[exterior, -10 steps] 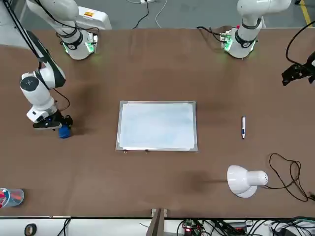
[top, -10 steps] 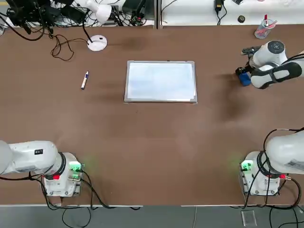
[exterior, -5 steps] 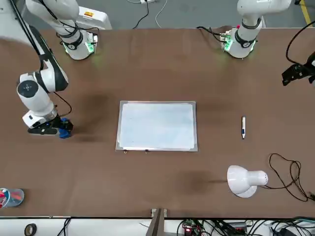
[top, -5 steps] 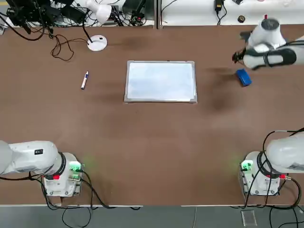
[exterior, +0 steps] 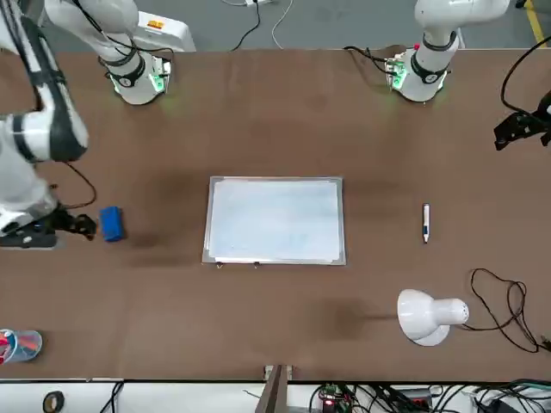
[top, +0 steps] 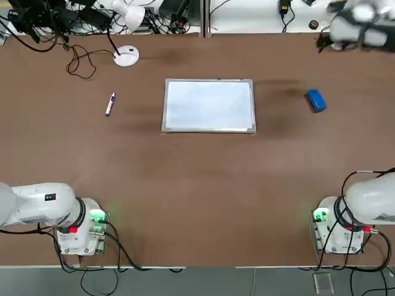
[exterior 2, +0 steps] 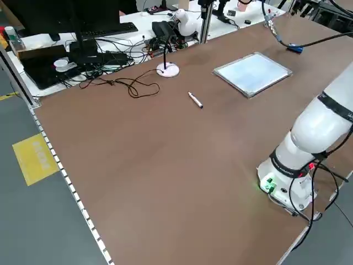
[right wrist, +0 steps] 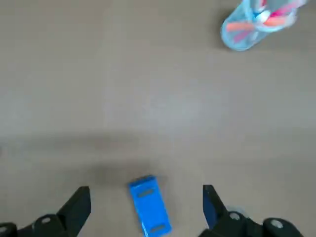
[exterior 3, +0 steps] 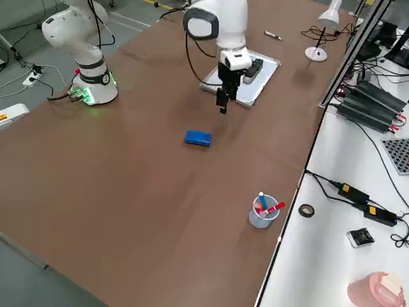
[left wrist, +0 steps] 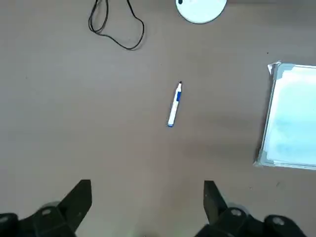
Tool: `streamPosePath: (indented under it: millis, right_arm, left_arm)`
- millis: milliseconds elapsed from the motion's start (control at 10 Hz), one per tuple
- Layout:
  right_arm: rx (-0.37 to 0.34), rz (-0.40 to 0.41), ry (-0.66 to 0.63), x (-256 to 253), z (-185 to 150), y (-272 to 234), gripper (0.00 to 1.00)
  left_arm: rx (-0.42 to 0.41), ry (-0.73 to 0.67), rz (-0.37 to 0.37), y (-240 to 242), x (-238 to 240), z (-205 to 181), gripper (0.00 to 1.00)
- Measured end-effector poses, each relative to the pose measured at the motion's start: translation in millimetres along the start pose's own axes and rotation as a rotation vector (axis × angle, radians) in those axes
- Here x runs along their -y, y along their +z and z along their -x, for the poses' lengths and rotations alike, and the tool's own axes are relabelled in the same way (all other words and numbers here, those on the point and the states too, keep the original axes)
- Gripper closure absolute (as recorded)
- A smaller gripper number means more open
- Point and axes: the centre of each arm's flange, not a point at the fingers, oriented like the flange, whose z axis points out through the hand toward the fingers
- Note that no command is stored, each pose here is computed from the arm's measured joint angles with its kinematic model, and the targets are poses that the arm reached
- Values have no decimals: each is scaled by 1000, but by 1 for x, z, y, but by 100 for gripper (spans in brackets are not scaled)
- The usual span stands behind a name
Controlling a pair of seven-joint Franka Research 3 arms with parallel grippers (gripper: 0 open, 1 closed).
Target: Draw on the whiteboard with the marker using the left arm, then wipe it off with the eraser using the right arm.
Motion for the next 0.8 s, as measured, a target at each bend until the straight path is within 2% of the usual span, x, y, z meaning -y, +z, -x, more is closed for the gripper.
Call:
streamPosePath:
  millis: [400, 800]
  right_arm:
    - [39, -56, 103, -47, -13, -79, 0]
    - [31, -96, 171, -51, 19, -174, 0]
  left_arm:
    - [-13, 14, 2, -6, 0, -1, 0]
    - [-11, 38, 2, -5, 0, -1, 0]
